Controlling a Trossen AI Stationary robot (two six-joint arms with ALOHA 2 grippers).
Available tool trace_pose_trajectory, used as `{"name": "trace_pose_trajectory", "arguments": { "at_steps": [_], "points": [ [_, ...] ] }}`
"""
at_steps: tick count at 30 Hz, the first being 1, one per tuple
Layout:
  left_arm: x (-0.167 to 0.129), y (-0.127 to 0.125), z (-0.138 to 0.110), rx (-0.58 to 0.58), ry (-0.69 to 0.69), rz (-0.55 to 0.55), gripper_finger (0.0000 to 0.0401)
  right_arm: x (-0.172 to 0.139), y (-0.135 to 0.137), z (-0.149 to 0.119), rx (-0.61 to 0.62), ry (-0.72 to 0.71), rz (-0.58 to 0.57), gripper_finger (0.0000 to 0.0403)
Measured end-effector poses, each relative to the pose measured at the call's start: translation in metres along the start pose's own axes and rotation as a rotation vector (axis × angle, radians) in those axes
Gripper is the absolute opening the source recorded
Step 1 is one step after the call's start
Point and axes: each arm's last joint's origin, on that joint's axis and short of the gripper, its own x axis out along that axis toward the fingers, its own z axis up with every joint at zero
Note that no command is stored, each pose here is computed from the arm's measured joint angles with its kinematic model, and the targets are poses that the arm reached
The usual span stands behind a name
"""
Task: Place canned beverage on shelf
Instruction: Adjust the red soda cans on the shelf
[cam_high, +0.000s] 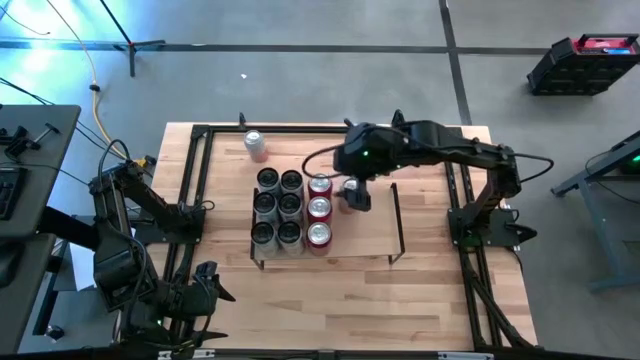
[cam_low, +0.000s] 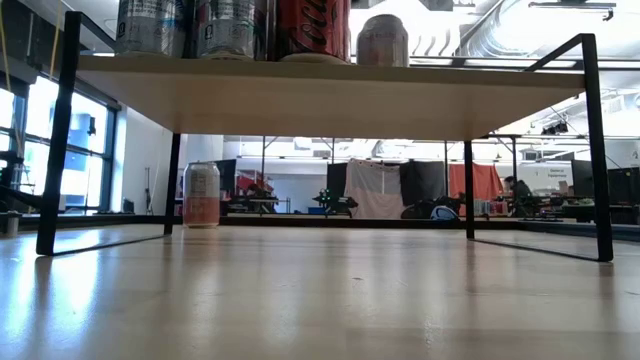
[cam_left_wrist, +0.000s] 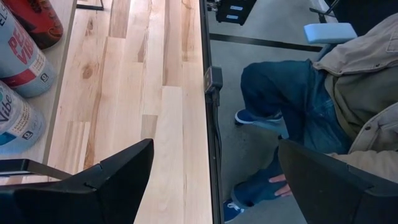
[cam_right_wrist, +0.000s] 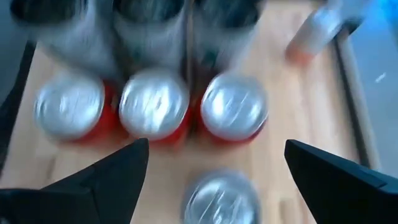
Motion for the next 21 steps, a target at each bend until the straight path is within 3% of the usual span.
{"name": "trace_pose_trajectory", "arguments": {
  "at_steps": [5,10,15,21],
  "points": [
    [0.0,0.0,0.0,0.0,0.0,0.0,0.0335,0.001,0.002,0.011,-0.025,-0.123,0.048,0.0362],
    [0.0,0.0,0.0,0.0,0.0,0.0,0.0335,0.026,0.012,0.004,-0.071,-0.079,0.062,0.0362],
    [0.0,0.0,0.0,0.0,0.0,0.0,0.0335,0.052,0.015,-0.006,-0.043,-0.056,0.058,0.0362],
    [0.0,0.0,0.0,0.0,0.0,0.0,0.0335,0.056,0.013,-0.004,-0.017,-0.087,0.063,0.0362]
  ]
}}
